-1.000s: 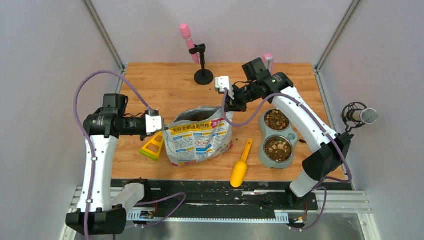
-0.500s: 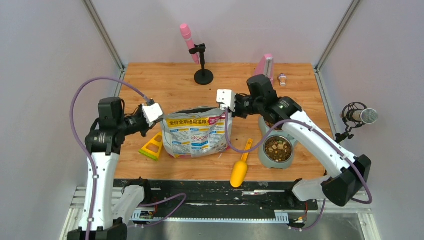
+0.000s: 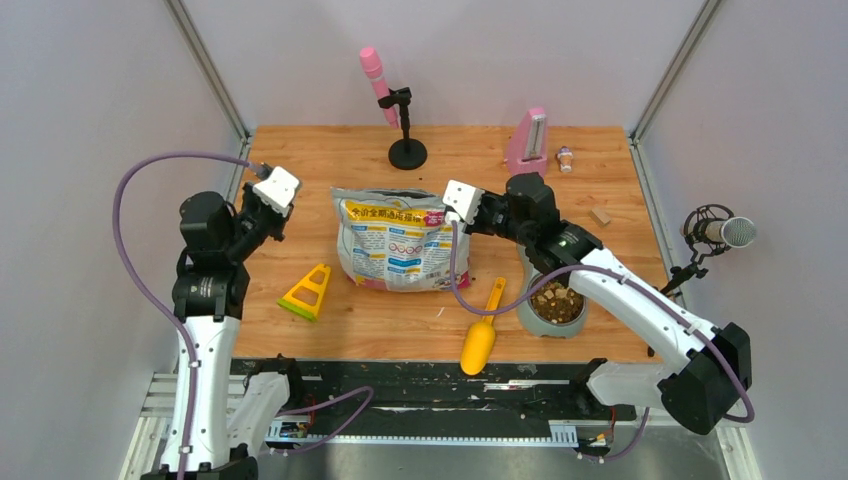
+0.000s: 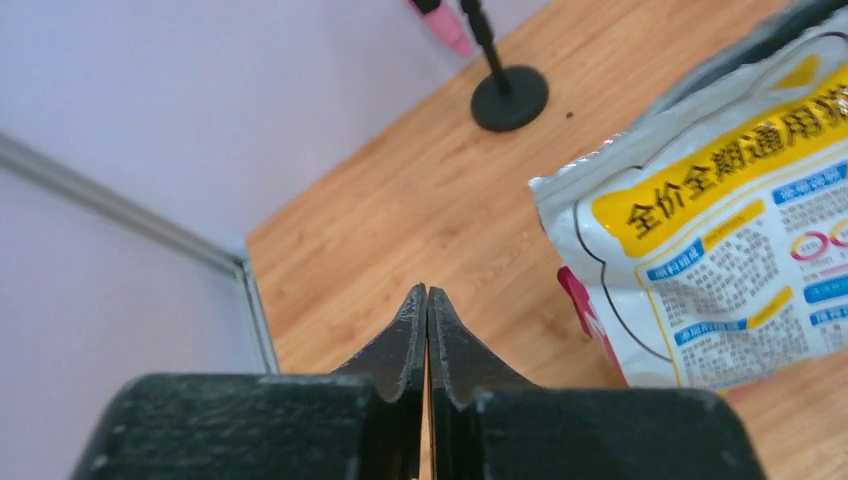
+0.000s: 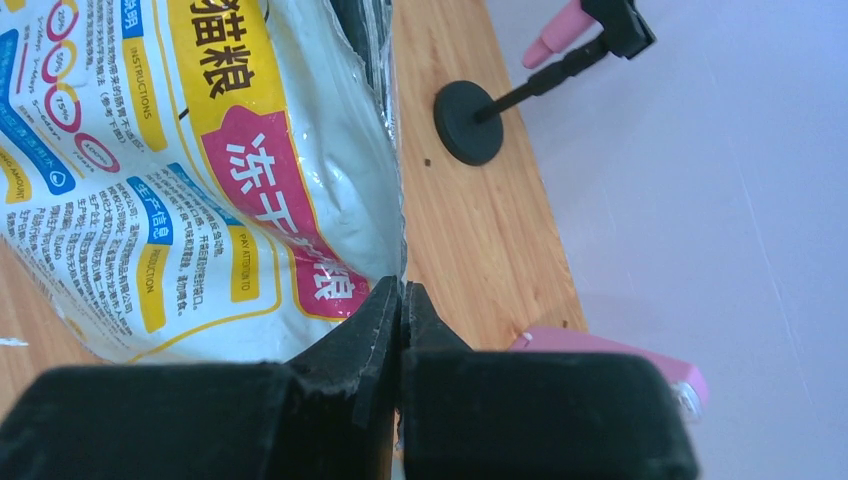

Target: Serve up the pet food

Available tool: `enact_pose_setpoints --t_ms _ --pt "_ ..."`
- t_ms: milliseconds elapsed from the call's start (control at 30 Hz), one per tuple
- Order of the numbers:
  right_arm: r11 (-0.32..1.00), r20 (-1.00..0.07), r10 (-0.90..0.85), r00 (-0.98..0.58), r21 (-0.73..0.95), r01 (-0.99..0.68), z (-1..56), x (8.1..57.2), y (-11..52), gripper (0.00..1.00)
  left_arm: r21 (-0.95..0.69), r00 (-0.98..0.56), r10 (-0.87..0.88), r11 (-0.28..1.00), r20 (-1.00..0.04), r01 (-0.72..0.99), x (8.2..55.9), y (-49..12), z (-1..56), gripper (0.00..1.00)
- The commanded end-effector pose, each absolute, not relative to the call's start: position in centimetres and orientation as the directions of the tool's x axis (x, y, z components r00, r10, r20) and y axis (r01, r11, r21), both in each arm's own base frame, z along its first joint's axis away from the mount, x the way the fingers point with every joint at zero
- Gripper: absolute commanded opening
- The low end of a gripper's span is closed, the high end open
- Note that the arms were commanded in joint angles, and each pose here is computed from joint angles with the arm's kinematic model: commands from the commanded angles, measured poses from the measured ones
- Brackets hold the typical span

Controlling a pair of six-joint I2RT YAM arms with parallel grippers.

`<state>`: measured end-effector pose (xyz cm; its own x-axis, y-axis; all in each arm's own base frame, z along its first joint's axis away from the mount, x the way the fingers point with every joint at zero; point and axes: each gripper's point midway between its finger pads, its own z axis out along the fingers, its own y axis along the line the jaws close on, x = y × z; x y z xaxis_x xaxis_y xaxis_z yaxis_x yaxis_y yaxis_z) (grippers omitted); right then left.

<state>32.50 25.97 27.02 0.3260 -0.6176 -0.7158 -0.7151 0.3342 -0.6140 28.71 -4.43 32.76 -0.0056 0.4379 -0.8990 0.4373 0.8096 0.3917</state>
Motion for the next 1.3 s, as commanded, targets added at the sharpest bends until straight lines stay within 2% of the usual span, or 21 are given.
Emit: enact_pose_setpoints --t_ms 0,33,67,100,167,400,500,600,667,767,900,1033,1267 --pt "0.491 -0.725 -0.515 0.458 -0.687 -0.536 36.1 33.1 24.1 0.0 0.507 0.236 0.456 0.676 -0.858 0.534 26.7 -7.7 37.0 0.13" --pt "0.472 -0.732 -0.496 0.467 -0.679 -0.563 35.9 32.6 24.7 0.0 0.509 0.254 0.452 0.638 -0.855 0.577 25.9 -8.6 36.8 0.44" --pt "0.46 -0.738 -0.476 0.478 -0.672 -0.58 36.1 32.2 25.1 0.0 0.502 0.291 0.418 0.597 -0.861 0.626 25.0 -9.9 37.2 0.65" --pt "0.453 -0.746 -0.453 0.488 -0.664 -0.595 36.4 31.8 25.5 0.0 0.491 0.313 0.383 0.59 -0.869 0.642 24.6 -10.6 38.0 0.91" --pt "0.452 -0.759 -0.418 0.5 -0.651 -0.61 37.4 31.4 26.1 0.0 0.484 0.353 0.334 0.543 -0.874 0.686 24.0 -12.2 39.2 0.99" --pt "0.45 -0.767 -0.36 0.531 -0.641 -0.622 39.8 30.9 26.8 0.0 0.47 0.414 0.247 0.243 -0.876 0.849 24.1 -18.1 39.9 1.0" --pt "0.452 -0.769 -0.377 0.516 -0.639 -0.622 39.5 31.3 26.8 0.0 0.485 0.436 0.28 0.136 -0.855 0.864 25.0 -20.4 38.5 1.0" --pt "0.447 -0.77 -0.393 0.503 -0.638 -0.627 38.9 31.6 26.8 0.0 0.464 0.449 0.323 -0.036 -0.833 0.885 24.7 -22.9 36.0 1.0" --pt "0.445 -0.772 -0.401 0.494 -0.635 -0.631 38.5 31.8 26.9 0.0 0.41 0.411 0.309 -0.072 -0.858 0.909 24.8 -24.3 35.6 1.0" --pt "0.438 -0.777 -0.392 0.492 -0.628 -0.643 38.4 31.5 27.0 0.0 0.273 0.278 0.271 -0.056 -0.922 0.96 26.5 -26.4 35.0 1.0" --pt "0.437 -0.777 -0.383 0.5 -0.629 -0.642 38.7 31.3 27.0 0.0 0.183 0.179 0.284 -0.011 -0.942 0.983 28.8 -28.3 34.2 1.0" --pt "0.439 -0.78 -0.388 0.491 -0.625 -0.645 38.4 31.5 27.0 0.0 0.18 0.166 0.363 0.003 -0.917 0.984 29.4 -30.1 32.1 1.0" --pt "0.434 -0.783 -0.366 0.503 -0.622 -0.651 38.5 30.8 27.0 0.0 0.161 0.052 0.49 0.182 -0.87 0.97 32.3 -31.9 28.8 1.0"
